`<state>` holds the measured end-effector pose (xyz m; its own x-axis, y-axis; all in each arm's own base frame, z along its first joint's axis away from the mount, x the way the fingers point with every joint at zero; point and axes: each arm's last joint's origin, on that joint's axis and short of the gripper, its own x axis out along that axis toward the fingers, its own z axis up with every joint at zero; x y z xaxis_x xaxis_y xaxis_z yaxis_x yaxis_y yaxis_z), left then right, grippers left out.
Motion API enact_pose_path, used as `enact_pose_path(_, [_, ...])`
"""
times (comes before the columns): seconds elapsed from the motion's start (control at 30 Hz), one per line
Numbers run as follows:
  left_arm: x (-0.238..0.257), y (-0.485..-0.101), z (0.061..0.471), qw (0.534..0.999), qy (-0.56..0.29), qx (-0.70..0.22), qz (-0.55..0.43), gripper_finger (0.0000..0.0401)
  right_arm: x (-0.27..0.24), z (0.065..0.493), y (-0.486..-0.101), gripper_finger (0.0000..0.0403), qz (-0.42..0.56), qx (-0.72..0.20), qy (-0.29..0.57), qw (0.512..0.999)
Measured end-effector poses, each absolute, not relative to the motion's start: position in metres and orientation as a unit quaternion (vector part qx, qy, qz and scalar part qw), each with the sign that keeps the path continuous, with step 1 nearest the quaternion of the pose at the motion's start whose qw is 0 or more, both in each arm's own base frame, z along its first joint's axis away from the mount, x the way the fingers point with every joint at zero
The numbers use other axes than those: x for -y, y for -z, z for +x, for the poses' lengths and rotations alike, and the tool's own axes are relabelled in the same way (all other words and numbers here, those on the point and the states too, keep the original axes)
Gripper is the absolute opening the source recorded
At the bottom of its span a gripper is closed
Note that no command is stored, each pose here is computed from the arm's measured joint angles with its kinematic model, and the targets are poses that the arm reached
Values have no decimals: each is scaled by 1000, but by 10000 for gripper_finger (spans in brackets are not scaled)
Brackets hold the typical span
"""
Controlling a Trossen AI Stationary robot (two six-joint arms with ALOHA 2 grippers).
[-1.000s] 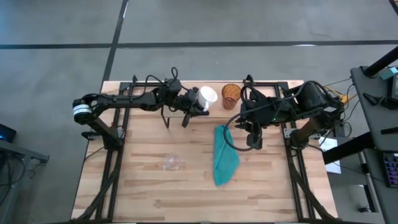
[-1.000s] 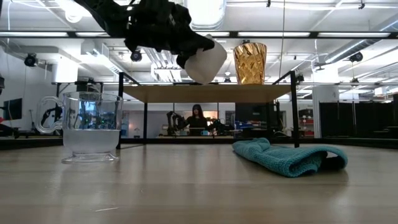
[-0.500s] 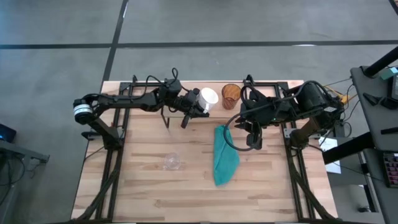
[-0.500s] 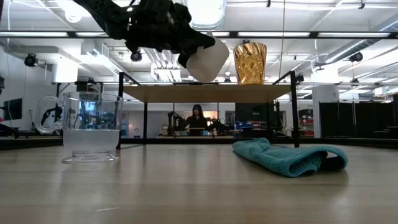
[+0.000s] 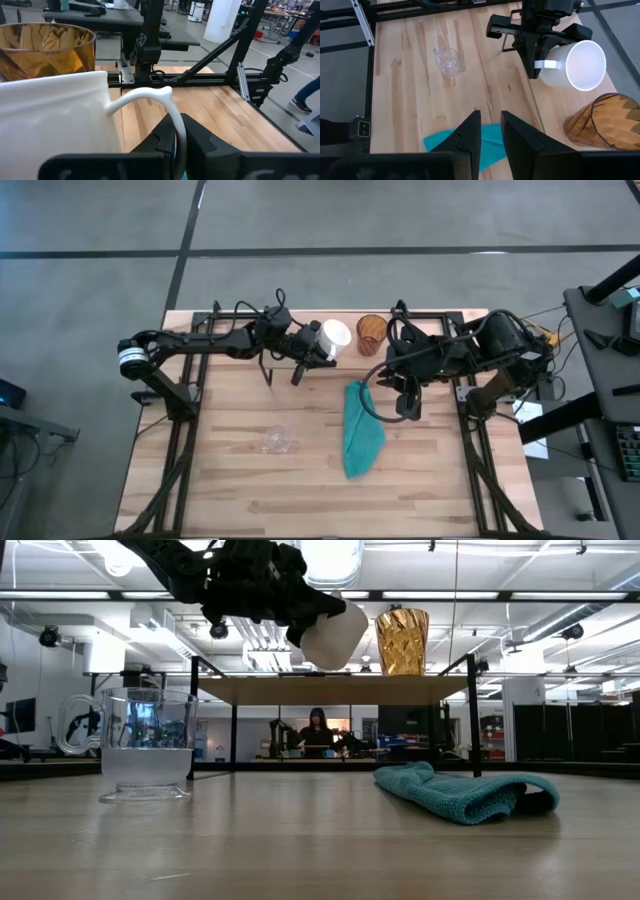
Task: Stack small to large cups/mugs on shelf
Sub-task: Put the white mug on the shelf
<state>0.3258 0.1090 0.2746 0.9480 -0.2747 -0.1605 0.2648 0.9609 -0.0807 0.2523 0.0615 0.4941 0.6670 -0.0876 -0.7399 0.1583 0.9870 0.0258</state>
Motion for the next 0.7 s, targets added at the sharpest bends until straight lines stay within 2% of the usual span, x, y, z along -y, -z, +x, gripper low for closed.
enact_pose_path(0.7, [-108,-250,320,993,110,-37,-25,0,-62,254,-495,68,47,-393,66,916])
